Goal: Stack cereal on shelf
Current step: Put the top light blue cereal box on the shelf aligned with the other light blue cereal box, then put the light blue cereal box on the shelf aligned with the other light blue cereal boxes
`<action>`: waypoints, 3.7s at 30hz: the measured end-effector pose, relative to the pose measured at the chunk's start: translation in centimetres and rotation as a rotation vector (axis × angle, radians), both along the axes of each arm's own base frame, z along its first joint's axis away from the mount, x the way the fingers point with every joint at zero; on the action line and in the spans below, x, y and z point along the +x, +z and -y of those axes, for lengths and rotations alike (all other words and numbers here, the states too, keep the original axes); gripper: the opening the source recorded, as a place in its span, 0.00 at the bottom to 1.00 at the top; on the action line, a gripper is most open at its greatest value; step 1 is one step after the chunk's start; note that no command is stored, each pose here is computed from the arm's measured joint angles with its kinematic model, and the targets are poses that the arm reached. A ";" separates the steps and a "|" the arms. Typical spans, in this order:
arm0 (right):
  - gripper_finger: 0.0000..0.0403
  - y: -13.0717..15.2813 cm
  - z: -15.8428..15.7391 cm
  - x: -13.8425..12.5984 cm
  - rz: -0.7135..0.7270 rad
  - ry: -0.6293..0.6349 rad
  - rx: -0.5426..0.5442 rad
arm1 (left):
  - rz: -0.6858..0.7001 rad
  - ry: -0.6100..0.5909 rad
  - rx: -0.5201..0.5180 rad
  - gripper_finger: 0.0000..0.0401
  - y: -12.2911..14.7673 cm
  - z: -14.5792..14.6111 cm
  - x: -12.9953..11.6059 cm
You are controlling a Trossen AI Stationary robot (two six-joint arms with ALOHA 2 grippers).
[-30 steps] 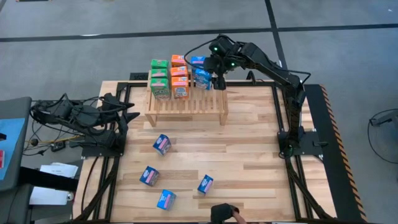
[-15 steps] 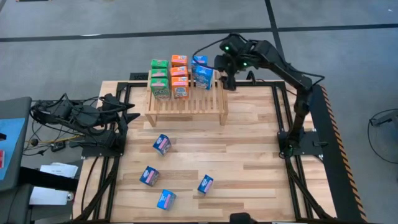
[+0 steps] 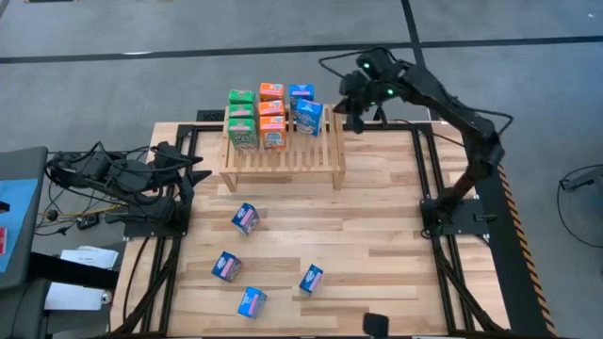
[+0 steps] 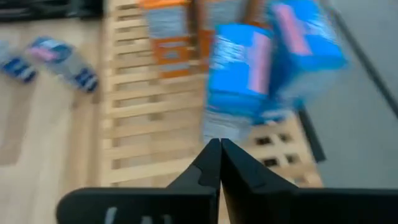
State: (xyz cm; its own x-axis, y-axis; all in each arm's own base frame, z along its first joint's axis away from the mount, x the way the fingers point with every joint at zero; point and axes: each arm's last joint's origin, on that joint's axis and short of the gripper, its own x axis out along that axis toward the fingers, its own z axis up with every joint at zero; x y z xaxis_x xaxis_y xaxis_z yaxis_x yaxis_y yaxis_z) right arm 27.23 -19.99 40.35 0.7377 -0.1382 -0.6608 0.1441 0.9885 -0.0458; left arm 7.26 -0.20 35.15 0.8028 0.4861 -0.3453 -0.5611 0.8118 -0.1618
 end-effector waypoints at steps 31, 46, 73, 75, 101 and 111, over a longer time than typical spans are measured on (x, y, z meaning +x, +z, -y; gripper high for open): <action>0.03 -11.2 1.0 3.2 0.226 -0.190 -0.127 | 0.007 0.081 0.055 0.62 0.1 -0.2 -0.1; 0.05 -6.7 -0.6 0.7 0.319 -0.237 -0.183 | 0.003 0.066 0.047 0.62 0.1 -0.2 -0.1; 0.56 -3.7 -22.6 3.5 0.413 0.199 0.122 | -0.590 -0.863 -0.644 0.62 -4.8 11.3 7.5; 0.56 -5.0 -24.1 4.8 0.391 0.239 0.113 | -0.558 -0.864 -0.629 0.62 -4.7 12.8 7.1; 0.81 -12.2 -37.8 22.3 0.200 0.862 0.018 | -0.479 -0.599 -0.644 0.62 -6.9 18.6 4.9; 0.84 -15.4 -40.6 23.6 0.125 0.960 -0.063 | -0.400 -0.504 -0.663 0.62 -6.8 18.4 5.0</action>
State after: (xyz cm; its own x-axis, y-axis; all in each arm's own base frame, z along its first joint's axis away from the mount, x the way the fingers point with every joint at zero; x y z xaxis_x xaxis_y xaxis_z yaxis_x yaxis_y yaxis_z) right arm 50.86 20.59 24.99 0.6192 0.5272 -0.5819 -0.7156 0.6839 -0.1420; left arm 12.22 -18.61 28.32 0.6270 -0.2844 -0.7252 -0.2810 0.7857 -0.5511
